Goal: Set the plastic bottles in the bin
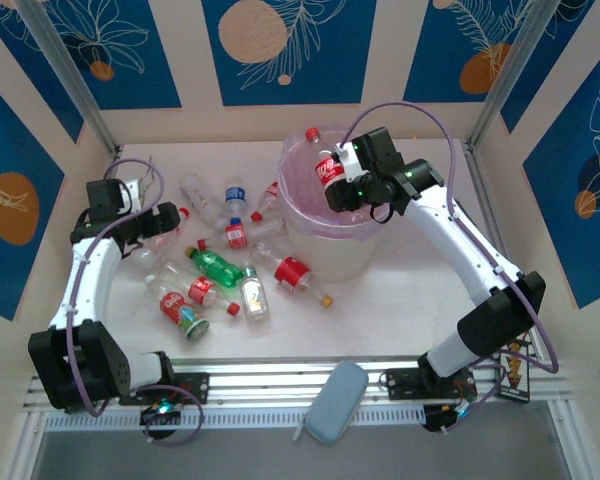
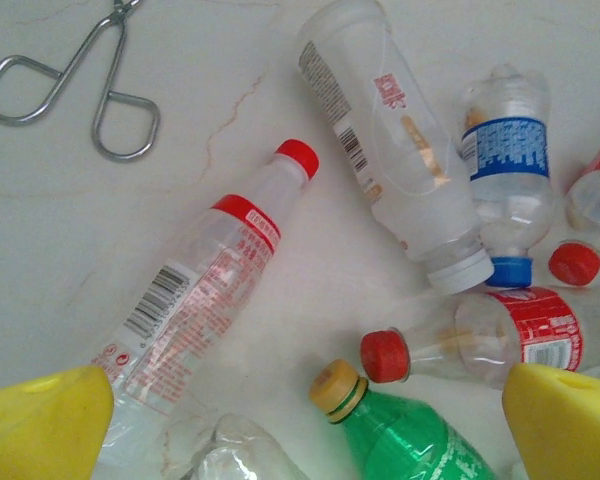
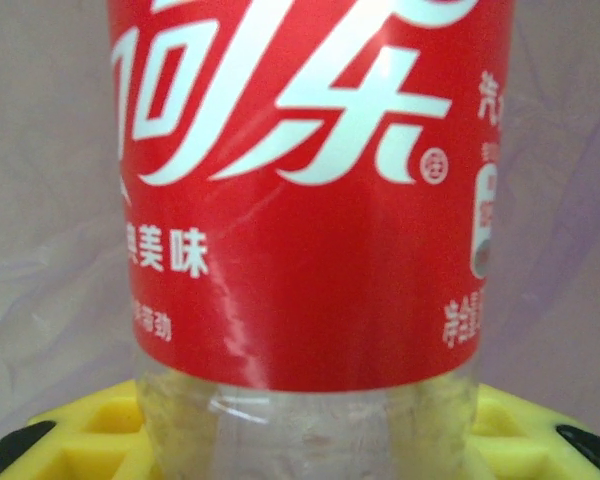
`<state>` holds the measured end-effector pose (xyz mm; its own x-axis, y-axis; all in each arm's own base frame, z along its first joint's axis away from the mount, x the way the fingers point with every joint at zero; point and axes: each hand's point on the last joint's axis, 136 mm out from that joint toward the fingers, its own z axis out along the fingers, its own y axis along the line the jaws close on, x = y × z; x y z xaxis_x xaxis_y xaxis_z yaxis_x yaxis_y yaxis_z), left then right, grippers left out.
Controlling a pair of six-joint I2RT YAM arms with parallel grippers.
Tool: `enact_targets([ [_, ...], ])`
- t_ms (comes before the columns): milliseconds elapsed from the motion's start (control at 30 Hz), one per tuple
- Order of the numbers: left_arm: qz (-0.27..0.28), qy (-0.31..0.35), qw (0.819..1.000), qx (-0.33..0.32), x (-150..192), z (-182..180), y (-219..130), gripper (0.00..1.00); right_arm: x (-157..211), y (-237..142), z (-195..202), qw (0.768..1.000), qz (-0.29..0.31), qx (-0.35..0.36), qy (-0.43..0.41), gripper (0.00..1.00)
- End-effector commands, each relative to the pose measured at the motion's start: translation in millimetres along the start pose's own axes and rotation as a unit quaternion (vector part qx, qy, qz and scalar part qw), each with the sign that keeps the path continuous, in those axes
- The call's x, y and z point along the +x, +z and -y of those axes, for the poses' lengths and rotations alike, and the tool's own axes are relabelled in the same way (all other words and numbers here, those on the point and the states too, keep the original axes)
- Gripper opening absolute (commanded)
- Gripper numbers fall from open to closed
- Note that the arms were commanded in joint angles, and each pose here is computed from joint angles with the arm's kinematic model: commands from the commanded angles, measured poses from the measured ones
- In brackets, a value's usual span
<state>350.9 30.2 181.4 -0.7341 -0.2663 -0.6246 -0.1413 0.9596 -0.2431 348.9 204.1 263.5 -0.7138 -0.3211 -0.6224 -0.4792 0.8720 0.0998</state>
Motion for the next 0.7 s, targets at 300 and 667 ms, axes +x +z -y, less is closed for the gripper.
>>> enact_targets([
  [300,-0.025,0.024,0.999,-0.023,12,-5,7,1.00,1,3,-4,0.999,0.006,-0.034,-0.001,0.61],
  [667,-0.029,0.030,0.999,-0.025,14,-5,8,1.00,1,8,1,0.999,0.010,-0.037,0.015,0.66],
])
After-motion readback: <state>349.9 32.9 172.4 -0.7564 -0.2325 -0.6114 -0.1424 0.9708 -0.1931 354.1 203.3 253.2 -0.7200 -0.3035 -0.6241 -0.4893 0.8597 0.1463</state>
